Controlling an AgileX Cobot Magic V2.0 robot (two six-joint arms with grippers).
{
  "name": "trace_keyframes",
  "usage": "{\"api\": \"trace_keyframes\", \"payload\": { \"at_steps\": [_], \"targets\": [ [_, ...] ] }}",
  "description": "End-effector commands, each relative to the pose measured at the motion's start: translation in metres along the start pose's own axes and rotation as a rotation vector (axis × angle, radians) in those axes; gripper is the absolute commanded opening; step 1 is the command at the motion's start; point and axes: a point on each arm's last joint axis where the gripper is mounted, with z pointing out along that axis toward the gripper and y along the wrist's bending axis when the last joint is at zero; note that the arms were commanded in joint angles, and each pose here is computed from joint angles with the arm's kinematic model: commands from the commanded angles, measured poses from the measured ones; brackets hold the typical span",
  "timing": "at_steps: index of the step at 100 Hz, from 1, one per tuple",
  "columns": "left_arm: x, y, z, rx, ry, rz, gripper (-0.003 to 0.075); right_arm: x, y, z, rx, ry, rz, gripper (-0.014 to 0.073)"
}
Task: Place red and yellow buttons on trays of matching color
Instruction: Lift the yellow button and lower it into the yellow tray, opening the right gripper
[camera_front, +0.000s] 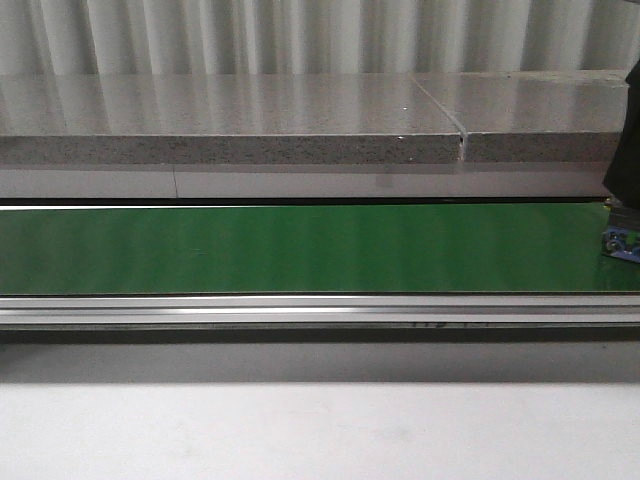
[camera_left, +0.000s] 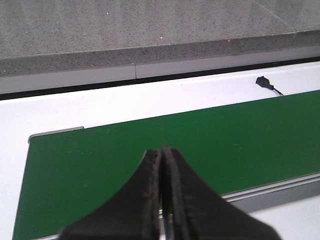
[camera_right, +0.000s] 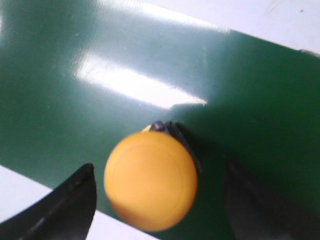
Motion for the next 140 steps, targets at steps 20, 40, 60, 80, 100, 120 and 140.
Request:
{"api": "trace_keyframes", "payload": {
  "at_steps": [20, 40, 60, 80, 100, 120, 140],
  "targets": [
    [-0.014, 0.000, -0.003, -0.012, -0.083, -0.019, -0.0020, -0.014, -0.004, 0.001, 0.031, -0.099, 0.006, 0.0371],
    [-0.014, 0.000, -0.003, -0.012, -0.083, -0.019, -0.0020, -0.013, -0.003, 0.001, 0.022, -0.085, 0.022, 0.0050],
    [-0.014, 0.000, -0.003, -0.012, -0.083, -0.019, -0.0020, -0.010, 0.001, -0.014, 0.013, -0.098, 0.069, 0.0027],
    [-0.014, 0.000, -0.003, -0.012, -0.083, -0.019, -0.0020, 0.002, -0.006, -0.056, 0.107, -0.142, 0.127, 0.0027],
    [-0.014, 0.000, -0.003, -0.012, -0.083, -0.019, -0.0020, 0.033, -0.038, -0.105, 0.310, -0.190, 0.356, 0.0027],
    [-0.014, 0.000, -0.003, -0.012, -0.083, -0.019, -0.0020, 0.073, -0.068, -0.132, 0.480, -0.305, 0.607, 0.0027],
    [-0.014, 0.000, -0.003, -0.012, -0.083, -0.019, -0.0020, 0.110, -0.096, -0.129, 0.592, -0.385, 0.813, 0.0027]
  ]
}}
